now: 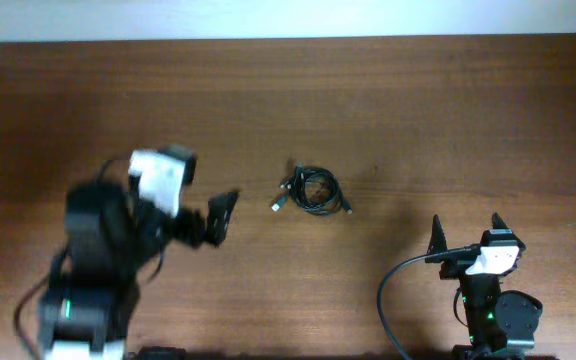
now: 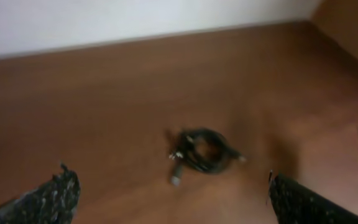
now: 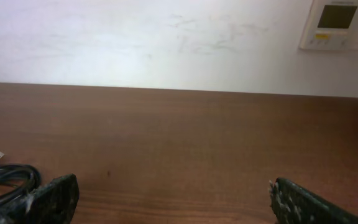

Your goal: Untangle cables

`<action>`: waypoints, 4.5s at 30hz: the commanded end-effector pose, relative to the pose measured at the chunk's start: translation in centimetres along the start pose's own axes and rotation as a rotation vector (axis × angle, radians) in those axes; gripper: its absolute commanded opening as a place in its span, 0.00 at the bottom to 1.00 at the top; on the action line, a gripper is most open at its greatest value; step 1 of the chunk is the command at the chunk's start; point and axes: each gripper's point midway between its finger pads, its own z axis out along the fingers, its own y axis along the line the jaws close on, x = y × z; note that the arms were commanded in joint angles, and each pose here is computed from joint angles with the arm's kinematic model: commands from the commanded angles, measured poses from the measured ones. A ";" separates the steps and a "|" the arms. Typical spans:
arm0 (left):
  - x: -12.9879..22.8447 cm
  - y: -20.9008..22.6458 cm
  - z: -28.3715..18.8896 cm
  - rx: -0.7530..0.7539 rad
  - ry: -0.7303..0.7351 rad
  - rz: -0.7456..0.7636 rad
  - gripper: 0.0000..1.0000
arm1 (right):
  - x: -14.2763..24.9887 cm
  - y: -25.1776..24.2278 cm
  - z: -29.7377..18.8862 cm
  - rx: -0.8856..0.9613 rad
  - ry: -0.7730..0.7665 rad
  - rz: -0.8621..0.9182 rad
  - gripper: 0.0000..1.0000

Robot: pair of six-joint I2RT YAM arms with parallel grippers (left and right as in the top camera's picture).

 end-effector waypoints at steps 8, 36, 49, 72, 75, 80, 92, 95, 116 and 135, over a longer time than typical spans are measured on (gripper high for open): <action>3.8 2.1 6.5 0.046 0.430 -0.315 0.99 | 0.3 -0.2 0.0 0.009 0.006 0.005 0.98; 3.3 2.2 10.6 0.130 0.458 -0.361 0.99 | -21.0 5.5 -8.2 -0.338 0.223 0.148 0.98; 3.6 2.2 10.7 0.130 0.465 -0.364 0.99 | -14.9 10.2 -1.6 -0.706 0.779 0.668 0.81; 8.4 6.5 12.9 -0.115 0.625 -0.511 0.99 | 6.3 20.1 10.4 -0.405 1.369 0.665 0.75; 8.4 6.6 12.9 -0.124 0.625 -0.508 0.99 | 8.2 20.6 11.8 -0.416 1.356 0.651 0.73; 8.6 7.3 12.8 -0.166 0.627 -0.494 0.99 | 11.4 18.8 13.3 -0.282 1.341 0.571 0.69; 8.5 7.4 12.9 -0.165 0.621 -0.491 0.99 | 12.0 21.6 14.1 -0.356 1.289 0.522 0.61; 8.5 7.4 12.9 -0.165 0.621 -0.491 0.99 | 12.2 21.8 14.3 -0.337 1.271 0.486 0.52; 8.5 7.4 12.9 -0.165 0.621 -0.492 0.99 | 6.9 22.1 14.2 -0.358 1.235 0.482 0.04; 6.7 -0.3 13.3 0.220 0.625 -0.567 0.99 | -7.1 27.1 8.8 -0.796 1.097 0.539 0.04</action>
